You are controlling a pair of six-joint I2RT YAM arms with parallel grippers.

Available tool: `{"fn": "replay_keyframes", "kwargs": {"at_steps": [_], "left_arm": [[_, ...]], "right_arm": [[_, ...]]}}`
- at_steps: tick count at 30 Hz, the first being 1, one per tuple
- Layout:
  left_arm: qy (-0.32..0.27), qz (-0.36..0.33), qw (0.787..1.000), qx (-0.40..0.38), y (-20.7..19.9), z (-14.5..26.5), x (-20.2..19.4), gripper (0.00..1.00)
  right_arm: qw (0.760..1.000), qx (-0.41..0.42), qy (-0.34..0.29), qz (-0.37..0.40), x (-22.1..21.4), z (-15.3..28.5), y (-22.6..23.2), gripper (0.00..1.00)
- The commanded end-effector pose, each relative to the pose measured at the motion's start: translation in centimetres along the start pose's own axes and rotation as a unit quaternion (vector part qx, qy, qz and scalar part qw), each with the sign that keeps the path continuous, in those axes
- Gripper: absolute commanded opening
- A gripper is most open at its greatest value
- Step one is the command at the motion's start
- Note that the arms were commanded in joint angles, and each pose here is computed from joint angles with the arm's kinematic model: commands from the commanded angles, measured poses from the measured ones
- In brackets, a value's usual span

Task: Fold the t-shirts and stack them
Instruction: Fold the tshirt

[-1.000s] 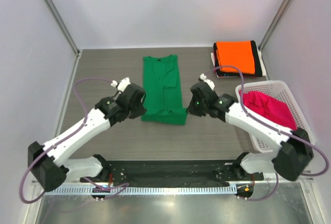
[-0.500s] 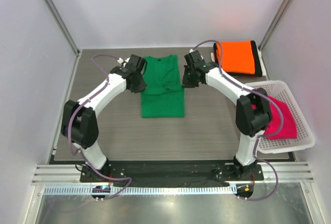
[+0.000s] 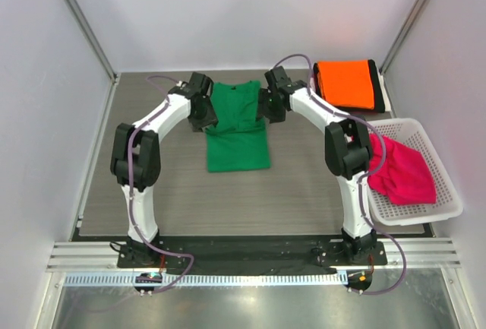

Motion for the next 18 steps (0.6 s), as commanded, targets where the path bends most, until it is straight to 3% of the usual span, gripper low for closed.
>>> {"fn": "replay_keyframes", "kwargs": {"at_steps": [1,5,8,14,18], "left_arm": [[0.003,-0.007,0.999,-0.034,-1.5,0.9,3.2,0.59],[-0.019,-0.023,0.999,-0.036,-0.4,5.1,5.5,0.64],[-0.035,-0.034,0.998,-0.037,1.9,8.9,5.0,0.66],[-0.031,-0.037,0.998,-0.043,8.0,12.7,-1.1,0.66],[-0.020,-0.013,0.999,-0.034,12.2,13.6,-5.6,0.66]], "right_arm": [[1.000,0.007,-0.024,0.006,3.2,0.5,-0.6,0.70],[0.998,0.028,-0.049,0.020,5.4,4.0,0.9,0.72],[0.996,0.054,-0.051,0.047,3.8,6.2,3.9,0.72],[0.991,0.087,0.008,0.101,-2.2,4.2,10.4,0.72],[0.991,0.104,0.027,0.083,-2.7,2.0,11.6,0.72]]}}
Point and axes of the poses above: each gripper's point midway between its finger pads, its own z axis back along the fingers, its own y axis along the line the jaws close on, x = y × z, the point moved 6 cm from there along z, back along the fingers, and after that the axes turned 11 degrees about z, right-handed, at the moved point
